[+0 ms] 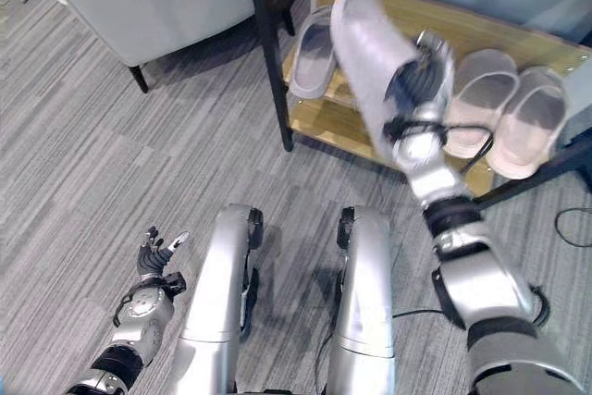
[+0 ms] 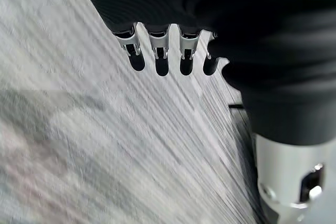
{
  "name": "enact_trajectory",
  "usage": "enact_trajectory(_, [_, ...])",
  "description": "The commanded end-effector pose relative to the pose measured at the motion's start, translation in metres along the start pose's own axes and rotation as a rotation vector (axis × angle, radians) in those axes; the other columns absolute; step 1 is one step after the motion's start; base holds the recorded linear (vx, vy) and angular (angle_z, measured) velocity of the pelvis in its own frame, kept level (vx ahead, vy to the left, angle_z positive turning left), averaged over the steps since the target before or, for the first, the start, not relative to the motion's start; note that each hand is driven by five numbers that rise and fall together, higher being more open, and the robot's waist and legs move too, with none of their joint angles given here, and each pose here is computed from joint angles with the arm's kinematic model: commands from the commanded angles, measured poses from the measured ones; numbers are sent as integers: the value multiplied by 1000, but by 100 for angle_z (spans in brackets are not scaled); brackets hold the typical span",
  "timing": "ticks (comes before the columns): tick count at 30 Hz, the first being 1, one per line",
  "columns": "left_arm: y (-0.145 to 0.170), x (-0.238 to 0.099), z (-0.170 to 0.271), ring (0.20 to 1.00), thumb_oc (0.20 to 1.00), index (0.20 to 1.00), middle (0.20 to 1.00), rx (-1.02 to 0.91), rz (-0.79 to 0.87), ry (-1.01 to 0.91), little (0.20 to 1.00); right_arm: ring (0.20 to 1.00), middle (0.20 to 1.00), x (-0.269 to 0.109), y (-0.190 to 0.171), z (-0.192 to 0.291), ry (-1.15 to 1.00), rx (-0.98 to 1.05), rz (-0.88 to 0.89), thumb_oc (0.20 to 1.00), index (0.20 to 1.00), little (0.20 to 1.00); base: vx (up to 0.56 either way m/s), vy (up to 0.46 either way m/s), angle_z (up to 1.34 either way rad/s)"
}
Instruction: Arrange the slippers neatly on the shoe rack.
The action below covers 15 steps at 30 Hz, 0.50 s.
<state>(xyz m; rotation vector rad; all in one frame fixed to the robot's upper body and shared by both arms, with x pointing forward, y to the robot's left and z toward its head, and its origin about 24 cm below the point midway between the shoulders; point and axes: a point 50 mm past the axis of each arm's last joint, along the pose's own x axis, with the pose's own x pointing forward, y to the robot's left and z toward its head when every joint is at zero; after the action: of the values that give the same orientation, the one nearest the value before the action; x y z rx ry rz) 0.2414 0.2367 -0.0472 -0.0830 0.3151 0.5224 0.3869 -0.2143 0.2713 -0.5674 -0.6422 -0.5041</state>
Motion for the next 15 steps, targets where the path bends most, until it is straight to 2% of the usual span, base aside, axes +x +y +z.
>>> enact_trajectory(1, [7,-5,-10,1000,1000,1000,1000,-11,6,13,1000,200,200,0,6,29,-115,82,-11,200,200,200,7,36,-2])
enact_trajectory(4, [13,-6,-13,1000,1000,1000,1000,-45,15,28,1000,200,200,23,9,44,-109,-24,-48,200,200,200,-9,54,-4])
enact_trajectory(9, [16,-7,-4,1000,1000,1000,1000,-1,-36,-20,1000,200,200,39,3,27,2,-182,-66,200,200,200,-24,16,0])
enact_trajectory(12, [34,-12,-11,1000,1000,1000,1000,30,-14,-4,1000,200,200,48,-31,4,114,-234,-167,200,200,200,-33,10,6])
enact_trajectory(15, [44,-15,-22,1000,1000,1000,1000,15,31,44,1000,200,200,50,-46,-5,200,-156,-236,200,200,200,-6,1,4])
